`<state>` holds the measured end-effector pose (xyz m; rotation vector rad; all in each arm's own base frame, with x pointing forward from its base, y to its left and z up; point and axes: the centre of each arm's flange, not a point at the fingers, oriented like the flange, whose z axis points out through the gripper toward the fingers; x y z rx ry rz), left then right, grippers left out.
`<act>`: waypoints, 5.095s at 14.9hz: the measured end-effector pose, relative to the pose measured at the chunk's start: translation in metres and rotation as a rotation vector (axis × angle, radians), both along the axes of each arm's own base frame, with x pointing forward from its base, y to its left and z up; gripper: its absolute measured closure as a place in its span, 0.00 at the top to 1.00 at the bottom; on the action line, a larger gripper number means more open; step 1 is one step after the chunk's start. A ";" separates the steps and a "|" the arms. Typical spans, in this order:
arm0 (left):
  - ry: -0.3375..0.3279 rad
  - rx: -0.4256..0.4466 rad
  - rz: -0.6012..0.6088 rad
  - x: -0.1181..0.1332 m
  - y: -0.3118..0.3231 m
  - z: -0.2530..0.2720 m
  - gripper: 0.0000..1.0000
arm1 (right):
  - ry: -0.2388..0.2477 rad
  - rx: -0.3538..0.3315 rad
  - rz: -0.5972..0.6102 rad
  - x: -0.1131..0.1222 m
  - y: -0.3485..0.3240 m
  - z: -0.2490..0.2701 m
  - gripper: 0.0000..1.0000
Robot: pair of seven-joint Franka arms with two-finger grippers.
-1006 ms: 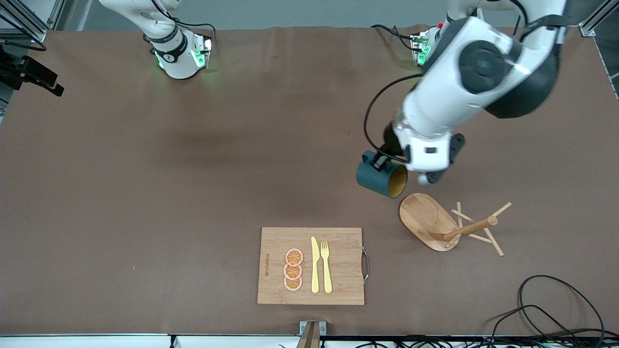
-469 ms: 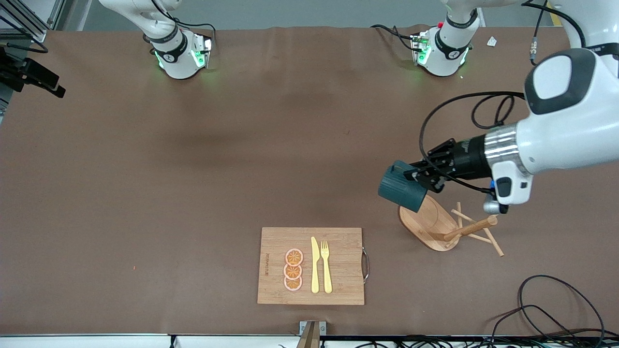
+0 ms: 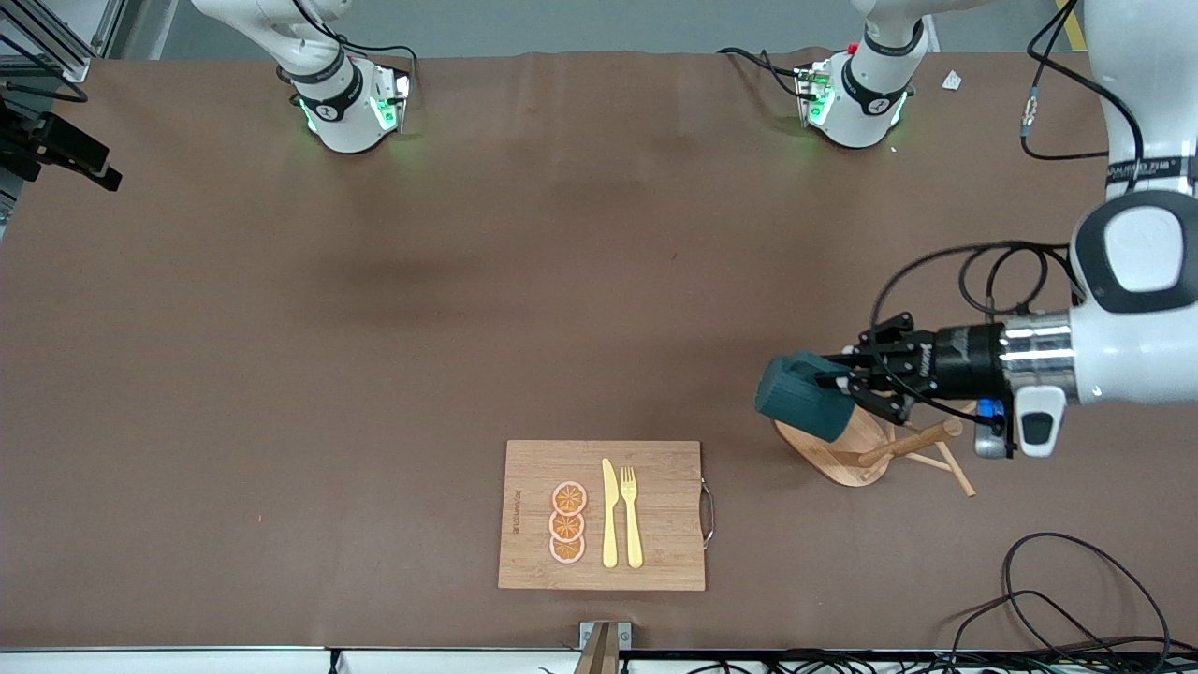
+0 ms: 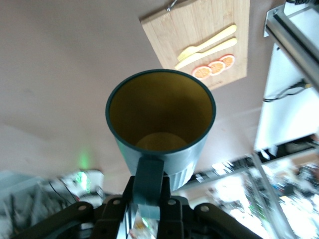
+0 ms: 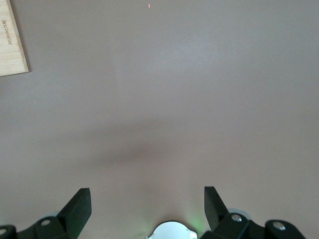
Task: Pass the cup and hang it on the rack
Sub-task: 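Slide the mug handle onto a rack peg with the left gripper, then open the left gripper and lift it away from the mug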
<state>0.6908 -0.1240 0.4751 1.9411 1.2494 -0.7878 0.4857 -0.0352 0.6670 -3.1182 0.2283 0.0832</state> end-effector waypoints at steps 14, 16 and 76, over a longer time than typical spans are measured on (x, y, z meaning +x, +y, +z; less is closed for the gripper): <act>0.317 -0.056 0.108 0.005 0.047 -0.058 0.21 | 0.020 0.010 0.116 0.000 -0.001 -0.005 1.00; 0.321 -0.057 0.113 0.006 0.053 -0.060 0.21 | 0.022 0.011 0.116 0.000 -0.001 -0.006 1.00; 0.242 -0.021 0.101 0.012 0.095 -0.066 1.00 | 0.011 0.002 0.109 0.002 -0.004 -0.005 1.00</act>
